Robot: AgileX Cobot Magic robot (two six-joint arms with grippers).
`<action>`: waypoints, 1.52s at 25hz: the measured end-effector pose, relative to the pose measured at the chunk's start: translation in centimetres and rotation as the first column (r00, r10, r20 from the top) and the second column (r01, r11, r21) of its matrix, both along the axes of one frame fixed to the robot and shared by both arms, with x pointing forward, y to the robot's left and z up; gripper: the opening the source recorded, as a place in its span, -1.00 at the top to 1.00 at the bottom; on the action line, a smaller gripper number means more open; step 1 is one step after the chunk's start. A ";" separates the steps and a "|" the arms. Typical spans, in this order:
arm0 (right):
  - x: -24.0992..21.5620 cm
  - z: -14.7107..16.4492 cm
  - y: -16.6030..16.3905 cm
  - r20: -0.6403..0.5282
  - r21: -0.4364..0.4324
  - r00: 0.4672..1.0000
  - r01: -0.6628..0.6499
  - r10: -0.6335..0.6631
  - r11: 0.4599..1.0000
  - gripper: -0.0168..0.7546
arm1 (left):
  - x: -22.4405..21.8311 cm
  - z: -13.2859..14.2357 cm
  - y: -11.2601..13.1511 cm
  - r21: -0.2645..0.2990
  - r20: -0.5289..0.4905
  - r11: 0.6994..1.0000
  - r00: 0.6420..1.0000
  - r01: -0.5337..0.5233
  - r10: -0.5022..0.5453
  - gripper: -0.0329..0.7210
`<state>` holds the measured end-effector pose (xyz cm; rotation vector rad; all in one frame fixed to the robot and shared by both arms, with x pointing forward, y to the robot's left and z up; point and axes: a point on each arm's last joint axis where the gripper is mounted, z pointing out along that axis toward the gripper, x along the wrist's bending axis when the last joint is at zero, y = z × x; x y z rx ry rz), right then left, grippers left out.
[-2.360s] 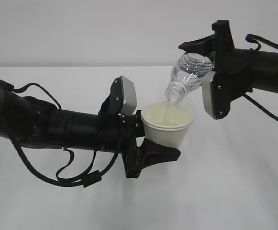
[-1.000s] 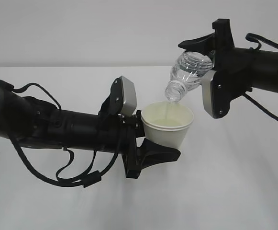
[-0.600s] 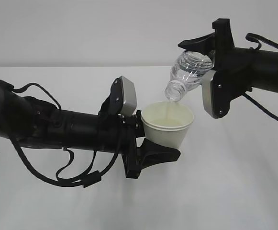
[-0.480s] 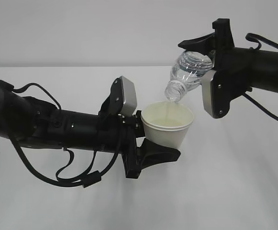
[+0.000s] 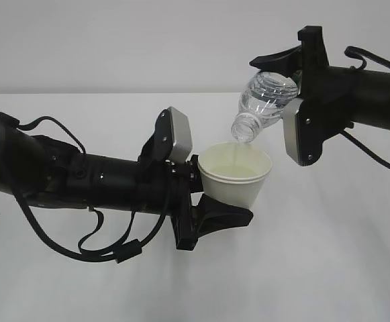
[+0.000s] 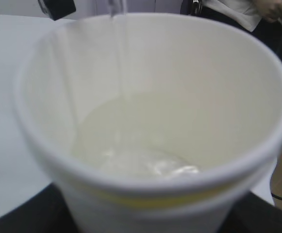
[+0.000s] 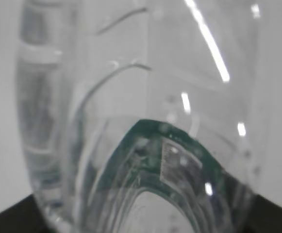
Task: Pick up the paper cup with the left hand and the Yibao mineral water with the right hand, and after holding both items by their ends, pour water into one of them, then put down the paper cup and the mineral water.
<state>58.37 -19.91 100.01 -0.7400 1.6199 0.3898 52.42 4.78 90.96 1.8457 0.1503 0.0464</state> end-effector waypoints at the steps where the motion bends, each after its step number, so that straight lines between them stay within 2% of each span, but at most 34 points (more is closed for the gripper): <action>1: 0.0 0.0 0.0 0.002 -0.002 1.000 -0.001 0.001 1.000 -0.24 | 0.0 0.0 0.0 0.000 0.000 1.000 1.000 0.000 0.000 -0.23; 38: 0.0 0.0 0.0 0.025 -0.023 1.000 -0.006 0.006 1.000 -0.17 | 0.0 0.0 0.0 -0.002 0.001 1.000 1.000 0.005 -0.005 -0.23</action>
